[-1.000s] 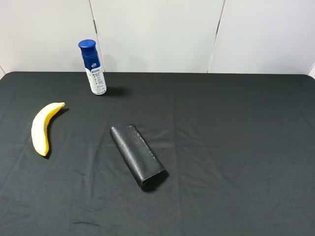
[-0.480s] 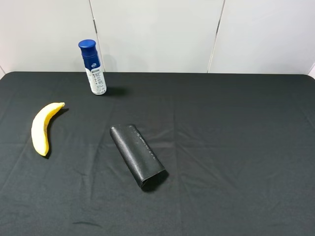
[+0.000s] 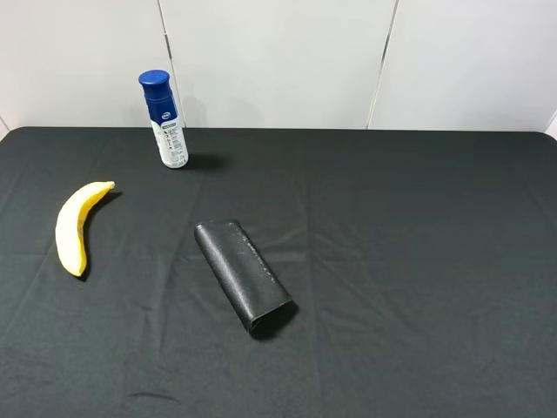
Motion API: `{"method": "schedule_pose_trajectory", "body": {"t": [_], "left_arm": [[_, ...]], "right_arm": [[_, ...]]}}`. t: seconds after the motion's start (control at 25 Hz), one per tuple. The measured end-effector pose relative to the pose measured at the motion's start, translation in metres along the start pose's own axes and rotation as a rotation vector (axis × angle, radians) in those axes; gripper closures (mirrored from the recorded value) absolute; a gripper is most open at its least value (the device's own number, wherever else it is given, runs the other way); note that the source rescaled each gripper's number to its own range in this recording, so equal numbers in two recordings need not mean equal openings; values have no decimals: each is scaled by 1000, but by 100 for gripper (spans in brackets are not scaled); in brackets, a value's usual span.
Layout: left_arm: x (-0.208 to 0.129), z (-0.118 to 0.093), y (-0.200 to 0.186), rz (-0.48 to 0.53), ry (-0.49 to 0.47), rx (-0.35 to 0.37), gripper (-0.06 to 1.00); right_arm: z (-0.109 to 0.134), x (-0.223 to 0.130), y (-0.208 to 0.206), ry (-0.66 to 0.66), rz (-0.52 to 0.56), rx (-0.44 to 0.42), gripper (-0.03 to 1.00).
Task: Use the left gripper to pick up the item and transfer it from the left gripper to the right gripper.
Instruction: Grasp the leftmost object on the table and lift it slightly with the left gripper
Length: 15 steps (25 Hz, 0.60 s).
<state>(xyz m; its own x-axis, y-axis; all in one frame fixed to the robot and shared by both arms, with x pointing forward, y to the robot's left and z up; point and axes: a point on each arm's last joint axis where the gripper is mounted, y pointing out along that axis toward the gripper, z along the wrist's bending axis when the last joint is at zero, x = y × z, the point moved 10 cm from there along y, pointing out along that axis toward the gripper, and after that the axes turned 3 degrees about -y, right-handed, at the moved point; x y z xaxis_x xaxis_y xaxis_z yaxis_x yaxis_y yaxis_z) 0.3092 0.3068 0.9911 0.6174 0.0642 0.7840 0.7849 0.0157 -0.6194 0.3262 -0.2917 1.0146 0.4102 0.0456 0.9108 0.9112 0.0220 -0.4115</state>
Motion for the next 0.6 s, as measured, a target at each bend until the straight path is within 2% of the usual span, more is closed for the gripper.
{"method": "schedule_pose_trajectory", "body": {"t": [0.28, 0.6], "left_arm": [[26, -3, 13, 187, -15, 18, -6], [32, -11, 65, 449, -81, 31, -6]], "right_arm": [[0, 0, 0, 0, 0, 0, -3], [0, 0, 0, 0, 0, 0, -3]]}}
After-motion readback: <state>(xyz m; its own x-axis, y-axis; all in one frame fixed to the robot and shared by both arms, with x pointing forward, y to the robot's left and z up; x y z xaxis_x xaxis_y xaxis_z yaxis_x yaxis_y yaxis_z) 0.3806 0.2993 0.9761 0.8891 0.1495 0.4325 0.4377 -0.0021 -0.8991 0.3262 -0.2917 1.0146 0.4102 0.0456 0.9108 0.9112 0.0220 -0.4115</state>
